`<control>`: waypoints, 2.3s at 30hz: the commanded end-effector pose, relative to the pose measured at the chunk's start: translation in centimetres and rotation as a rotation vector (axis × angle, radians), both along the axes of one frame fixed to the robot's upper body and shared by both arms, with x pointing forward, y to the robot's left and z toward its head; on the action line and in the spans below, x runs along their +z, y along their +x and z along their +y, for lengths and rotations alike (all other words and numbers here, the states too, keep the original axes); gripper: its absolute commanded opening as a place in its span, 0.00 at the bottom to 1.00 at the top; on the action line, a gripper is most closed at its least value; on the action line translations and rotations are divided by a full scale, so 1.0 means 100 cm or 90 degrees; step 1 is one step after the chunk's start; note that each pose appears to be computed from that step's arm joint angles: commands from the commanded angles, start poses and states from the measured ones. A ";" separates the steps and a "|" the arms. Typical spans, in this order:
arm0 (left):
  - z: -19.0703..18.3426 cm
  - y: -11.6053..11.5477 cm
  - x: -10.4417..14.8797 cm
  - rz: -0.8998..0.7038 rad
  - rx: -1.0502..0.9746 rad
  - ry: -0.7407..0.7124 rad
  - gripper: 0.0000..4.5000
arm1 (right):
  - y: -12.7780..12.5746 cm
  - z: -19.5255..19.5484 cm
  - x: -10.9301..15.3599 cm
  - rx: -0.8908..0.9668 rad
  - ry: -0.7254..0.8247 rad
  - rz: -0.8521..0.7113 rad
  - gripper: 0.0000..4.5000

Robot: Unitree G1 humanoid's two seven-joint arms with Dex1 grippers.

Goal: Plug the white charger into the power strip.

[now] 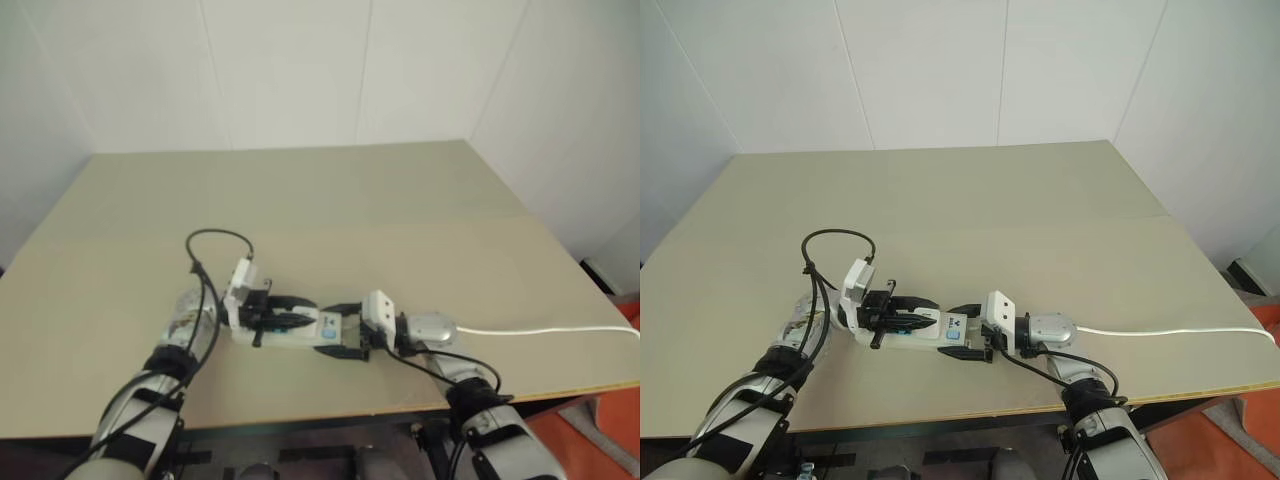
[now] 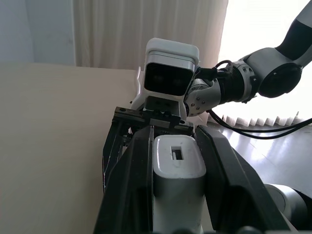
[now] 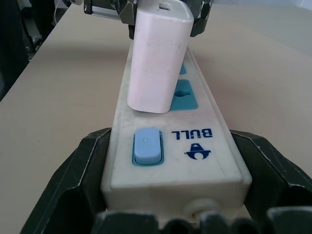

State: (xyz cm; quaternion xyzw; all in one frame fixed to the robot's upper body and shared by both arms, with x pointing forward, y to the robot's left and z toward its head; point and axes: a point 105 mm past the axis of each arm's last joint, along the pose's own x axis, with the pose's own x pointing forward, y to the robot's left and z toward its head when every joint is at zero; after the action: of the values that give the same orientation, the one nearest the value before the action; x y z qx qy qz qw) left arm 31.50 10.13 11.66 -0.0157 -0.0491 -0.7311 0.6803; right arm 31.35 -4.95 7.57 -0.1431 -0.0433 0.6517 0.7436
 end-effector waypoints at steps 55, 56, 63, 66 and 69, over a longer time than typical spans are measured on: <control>0.032 -0.008 -0.046 0.024 0.033 0.141 0.99 | -0.011 0.014 -0.011 0.020 -0.022 0.000 0.75; 0.034 -0.008 -0.038 0.024 0.029 0.135 0.99 | -0.011 0.014 -0.011 0.020 -0.022 0.000 0.75; 0.050 0.001 0.019 -0.047 0.049 0.072 0.99 | -0.011 0.012 -0.011 0.022 -0.023 0.000 0.75; 0.069 0.020 0.068 -0.067 0.122 -0.047 0.99 | -0.011 0.012 -0.011 0.027 -0.023 0.003 0.75; 0.094 0.031 0.102 -0.106 0.202 -0.114 0.99 | -0.010 0.011 -0.010 0.028 -0.030 -0.012 0.75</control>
State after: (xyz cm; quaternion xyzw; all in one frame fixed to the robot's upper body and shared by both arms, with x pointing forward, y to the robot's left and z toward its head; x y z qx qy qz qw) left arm 34.26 17.71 20.05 0.0018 -0.1359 -0.6388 0.7573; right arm 30.88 -4.30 7.48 -0.1509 -0.0508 0.6531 0.7403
